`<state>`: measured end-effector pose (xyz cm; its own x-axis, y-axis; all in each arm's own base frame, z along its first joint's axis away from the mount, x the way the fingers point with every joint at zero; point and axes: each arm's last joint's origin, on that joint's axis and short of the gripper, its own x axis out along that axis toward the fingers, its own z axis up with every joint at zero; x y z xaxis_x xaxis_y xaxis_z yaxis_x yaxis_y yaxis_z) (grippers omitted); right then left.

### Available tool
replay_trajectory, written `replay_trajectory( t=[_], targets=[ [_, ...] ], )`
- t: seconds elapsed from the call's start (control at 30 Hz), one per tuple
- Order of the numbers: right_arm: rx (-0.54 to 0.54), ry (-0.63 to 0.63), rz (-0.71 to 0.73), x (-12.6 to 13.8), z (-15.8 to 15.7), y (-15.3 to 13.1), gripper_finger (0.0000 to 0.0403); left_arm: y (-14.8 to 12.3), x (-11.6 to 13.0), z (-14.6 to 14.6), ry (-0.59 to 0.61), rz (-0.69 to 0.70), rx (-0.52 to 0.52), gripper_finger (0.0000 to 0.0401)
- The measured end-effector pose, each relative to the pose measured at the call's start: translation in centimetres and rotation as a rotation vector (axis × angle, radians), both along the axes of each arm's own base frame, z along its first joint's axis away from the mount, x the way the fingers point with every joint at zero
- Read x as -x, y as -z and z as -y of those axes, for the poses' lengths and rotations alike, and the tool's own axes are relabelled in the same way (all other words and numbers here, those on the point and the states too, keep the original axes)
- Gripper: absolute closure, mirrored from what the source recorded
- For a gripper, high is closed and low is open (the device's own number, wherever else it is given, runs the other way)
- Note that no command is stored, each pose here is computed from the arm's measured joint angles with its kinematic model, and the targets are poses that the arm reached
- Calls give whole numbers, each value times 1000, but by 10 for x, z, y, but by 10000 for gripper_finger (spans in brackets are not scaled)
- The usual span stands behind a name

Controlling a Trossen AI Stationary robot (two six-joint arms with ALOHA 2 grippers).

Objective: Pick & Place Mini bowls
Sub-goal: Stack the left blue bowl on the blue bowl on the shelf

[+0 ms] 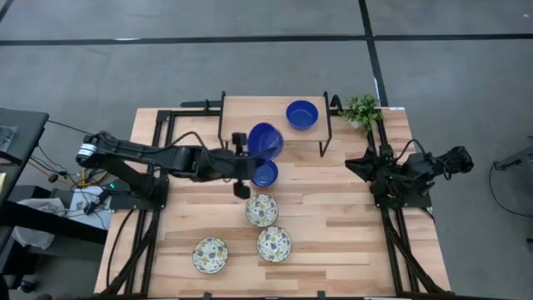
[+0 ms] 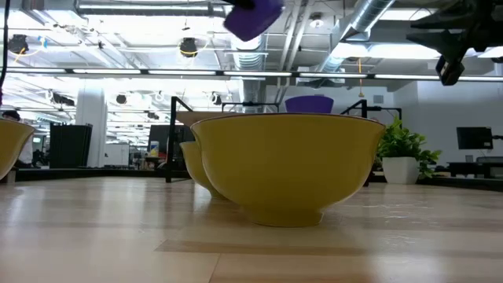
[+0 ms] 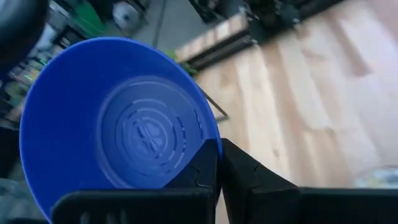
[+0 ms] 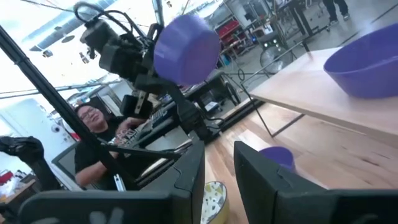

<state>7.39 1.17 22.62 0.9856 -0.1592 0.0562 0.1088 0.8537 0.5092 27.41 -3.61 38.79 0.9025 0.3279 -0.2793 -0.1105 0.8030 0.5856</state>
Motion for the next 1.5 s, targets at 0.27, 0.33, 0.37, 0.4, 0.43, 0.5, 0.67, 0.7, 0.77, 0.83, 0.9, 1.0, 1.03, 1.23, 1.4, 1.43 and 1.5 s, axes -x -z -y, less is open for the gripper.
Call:
replay_trajectory(
  t=[0.27, 0.33, 0.37, 0.4, 0.43, 0.5, 0.67, 0.7, 0.77, 0.83, 0.9, 1.0, 1.03, 1.23, 1.4, 1.43, 1.5],
  targets=[
    [6, 0, -16, 0, 0, 2, 327, 3, -40, -17, -19, 83, -252, 393],
    [5, 0, -16, 0, 0, 2, 327, 6, -46, -19, -19, 79, -290, 393],
    [4, 0, -12, 0, 0, 1, 327, 7, -48, -20, -19, 73, -304, 392],
    [1, 0, -4, 0, 0, 1, 327, 9, -50, -20, -16, 59, -319, 392],
    [-4, 1, 12, 0, 0, -1, 327, 12, -52, -20, -13, 47, -332, 392],
    [-13, 10, 61, 0, 0, -6, 327, 16, -55, -20, -6, 24, -356, 392],
    [64, 39, 149, -2, 0, -19, 327, 23, -62, -20, -3, -23, -411, 392],
    [83, 44, 151, -3, 0, -23, 327, 24, -63, -20, -12, -31, -419, 392],
    [105, 60, 133, -6, -1, -28, 327, 27, -65, -20, -26, -54, -447, 393],
    [133, 76, 107, -11, -2, -35, 327, 29, -65, -21, -37, -82, -489, 392],
    [157, 103, 81, -15, -3, -45, 327, 30, -67, -21, -45, -102, -526, 392],
    [212, 139, 42, -25, -6, -62, 327, 33, -68, -22, -65, -144, -578, 393],
    [234, 154, 29, -28, -7, -69, 327, 33, -69, -22, -66, -149, -590, 393],
    [381, 212, -57, -51, -14, -111, 327, 34, -69, -22, -72, -184, -640, 393],
    [464, 233, -197, -71, -16, -140, 328, 34, -69, -22, -75, -186, -641, 393],
    [471, 241, -230, -75, -16, -143, 328, 34, -69, -22, -74, -186, -641, 393],
    [478, 256, -280, -83, -14, -151, 328, 34, -69, -21, -69, -192, -655, 393]
  ],
)
